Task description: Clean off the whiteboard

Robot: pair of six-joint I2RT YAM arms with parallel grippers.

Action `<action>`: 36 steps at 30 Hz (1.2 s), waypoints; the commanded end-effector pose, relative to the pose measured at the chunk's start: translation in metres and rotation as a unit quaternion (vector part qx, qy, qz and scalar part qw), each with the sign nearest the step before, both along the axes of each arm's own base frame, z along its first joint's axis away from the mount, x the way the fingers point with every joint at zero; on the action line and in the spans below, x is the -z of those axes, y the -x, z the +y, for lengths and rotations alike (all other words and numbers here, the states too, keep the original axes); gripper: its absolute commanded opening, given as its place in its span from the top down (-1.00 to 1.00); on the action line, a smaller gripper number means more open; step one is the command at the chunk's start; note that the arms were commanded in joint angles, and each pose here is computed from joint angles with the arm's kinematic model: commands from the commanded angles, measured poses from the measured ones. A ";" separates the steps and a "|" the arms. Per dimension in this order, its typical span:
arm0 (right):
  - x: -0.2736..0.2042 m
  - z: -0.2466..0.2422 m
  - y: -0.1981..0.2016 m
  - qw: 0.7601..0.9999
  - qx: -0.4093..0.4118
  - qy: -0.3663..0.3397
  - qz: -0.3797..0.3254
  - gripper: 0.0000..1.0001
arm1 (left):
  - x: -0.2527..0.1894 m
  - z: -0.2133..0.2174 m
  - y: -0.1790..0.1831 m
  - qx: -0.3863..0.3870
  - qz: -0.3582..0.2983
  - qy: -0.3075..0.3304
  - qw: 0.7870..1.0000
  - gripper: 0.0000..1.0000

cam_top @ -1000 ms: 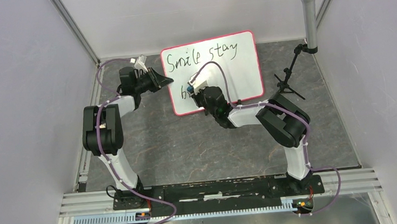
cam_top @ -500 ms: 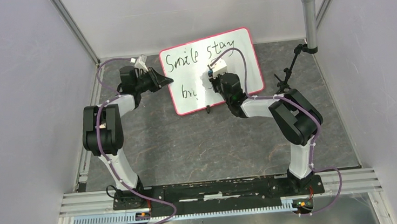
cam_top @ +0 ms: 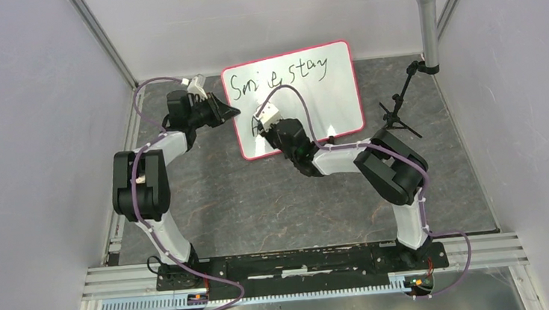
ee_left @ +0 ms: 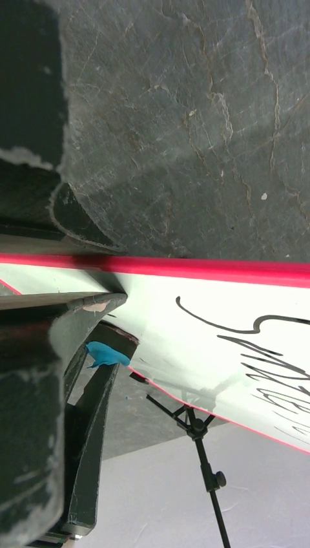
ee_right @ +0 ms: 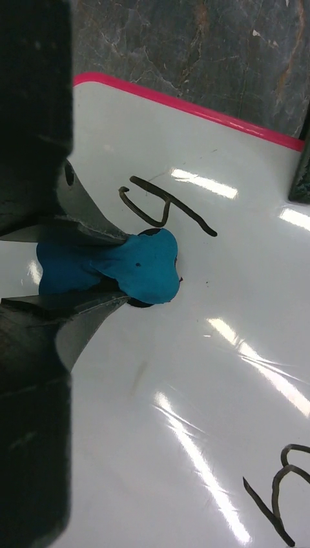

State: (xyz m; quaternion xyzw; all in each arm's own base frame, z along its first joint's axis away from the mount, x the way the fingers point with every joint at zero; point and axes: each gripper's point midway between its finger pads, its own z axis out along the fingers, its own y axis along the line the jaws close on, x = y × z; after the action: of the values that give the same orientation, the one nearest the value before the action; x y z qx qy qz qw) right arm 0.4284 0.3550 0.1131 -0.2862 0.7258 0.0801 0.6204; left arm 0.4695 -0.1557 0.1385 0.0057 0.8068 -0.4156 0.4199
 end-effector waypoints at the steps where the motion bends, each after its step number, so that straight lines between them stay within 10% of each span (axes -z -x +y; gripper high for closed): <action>1: 0.020 -0.015 -0.005 0.999 0.020 0.020 0.028 1.00 | -0.015 0.003 -0.001 -0.014 -0.045 -0.039 0.998 0.95; 16: 0.043 -0.160 -0.020 0.980 0.191 0.002 0.062 1.00 | -0.011 0.006 -0.002 -0.021 -0.045 -0.049 0.998 0.95; 30: 0.043 -0.015 0.020 0.998 0.004 0.026 0.053 1.00 | -0.014 0.005 -0.001 -0.020 -0.047 -0.046 0.998 0.95; 36: 0.032 -0.027 0.007 0.998 0.046 0.015 0.045 1.00 | -0.016 0.006 -0.001 -0.021 -0.048 -0.047 0.998 0.95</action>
State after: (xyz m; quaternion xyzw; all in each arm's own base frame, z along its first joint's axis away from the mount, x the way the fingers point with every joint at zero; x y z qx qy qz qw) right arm 0.4100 0.3477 0.0936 -0.2697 0.7447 0.0815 0.6051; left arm 0.4683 -0.1548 0.1368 0.0098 0.8122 -0.3919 0.4320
